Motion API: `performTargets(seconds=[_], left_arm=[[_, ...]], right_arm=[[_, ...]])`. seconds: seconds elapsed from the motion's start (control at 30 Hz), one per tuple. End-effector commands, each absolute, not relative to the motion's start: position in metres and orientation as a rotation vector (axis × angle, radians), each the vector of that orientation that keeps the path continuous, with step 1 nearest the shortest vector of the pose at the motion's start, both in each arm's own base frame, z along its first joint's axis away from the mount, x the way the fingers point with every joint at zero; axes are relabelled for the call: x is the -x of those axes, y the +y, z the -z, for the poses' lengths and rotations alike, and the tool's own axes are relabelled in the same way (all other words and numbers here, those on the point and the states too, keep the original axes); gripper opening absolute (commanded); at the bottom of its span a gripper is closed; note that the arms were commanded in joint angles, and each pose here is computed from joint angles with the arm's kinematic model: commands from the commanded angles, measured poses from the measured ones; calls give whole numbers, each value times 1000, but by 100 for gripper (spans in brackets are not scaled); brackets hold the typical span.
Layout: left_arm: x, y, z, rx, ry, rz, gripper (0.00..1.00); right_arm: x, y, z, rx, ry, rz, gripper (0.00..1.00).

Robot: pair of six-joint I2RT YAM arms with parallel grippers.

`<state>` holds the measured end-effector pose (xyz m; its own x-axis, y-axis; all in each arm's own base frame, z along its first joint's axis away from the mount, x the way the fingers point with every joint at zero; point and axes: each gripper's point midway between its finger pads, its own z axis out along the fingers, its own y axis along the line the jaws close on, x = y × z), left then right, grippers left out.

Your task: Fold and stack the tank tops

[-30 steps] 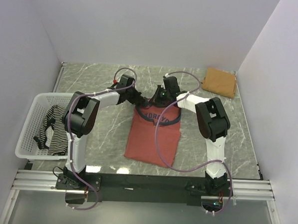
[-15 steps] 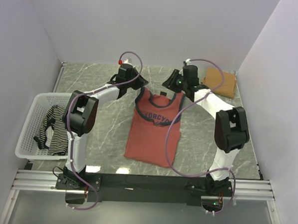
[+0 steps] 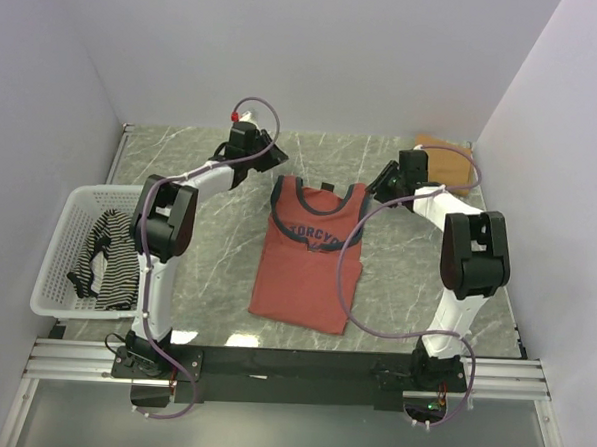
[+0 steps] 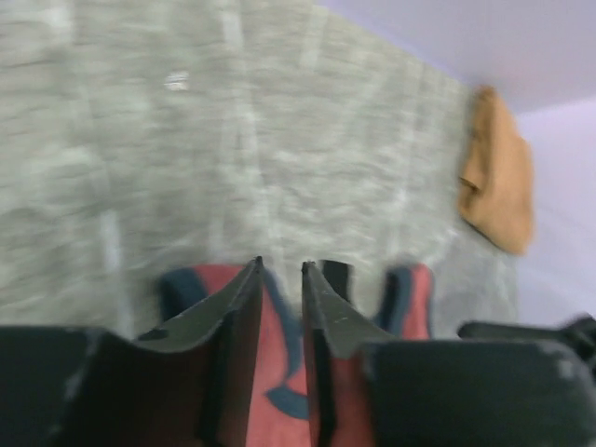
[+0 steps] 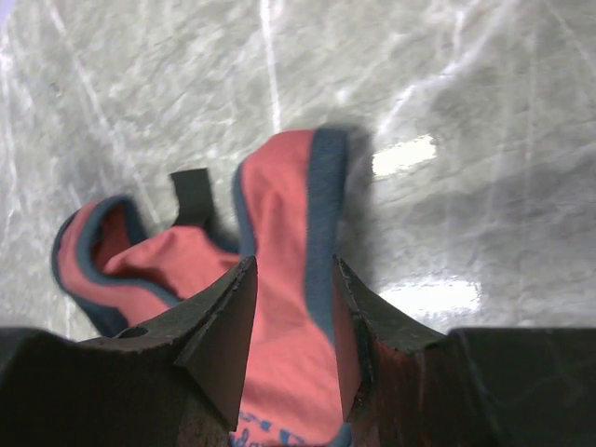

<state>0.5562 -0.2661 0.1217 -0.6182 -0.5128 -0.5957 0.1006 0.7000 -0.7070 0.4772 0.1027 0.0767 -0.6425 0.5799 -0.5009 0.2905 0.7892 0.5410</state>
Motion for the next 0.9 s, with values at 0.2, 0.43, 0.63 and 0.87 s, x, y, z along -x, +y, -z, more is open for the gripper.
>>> performTargets(seconds=[0.2, 0.43, 0.63, 0.87], left_arm=[[-562, -231, -97, 477, 2212, 724, 43], [-559, -254, -63, 452, 2308, 893, 48], [-558, -257, -53, 492, 2317, 928, 46], [-560, -262, -48, 484, 2309, 968, 36]], right_arm=[[-488, 92, -47, -735, 2322, -509, 48], [-494, 91, -42, -755, 2319, -554, 51], [-497, 93, -43, -779, 2316, -585, 50], [-503, 95, -42, -784, 2321, -595, 39]])
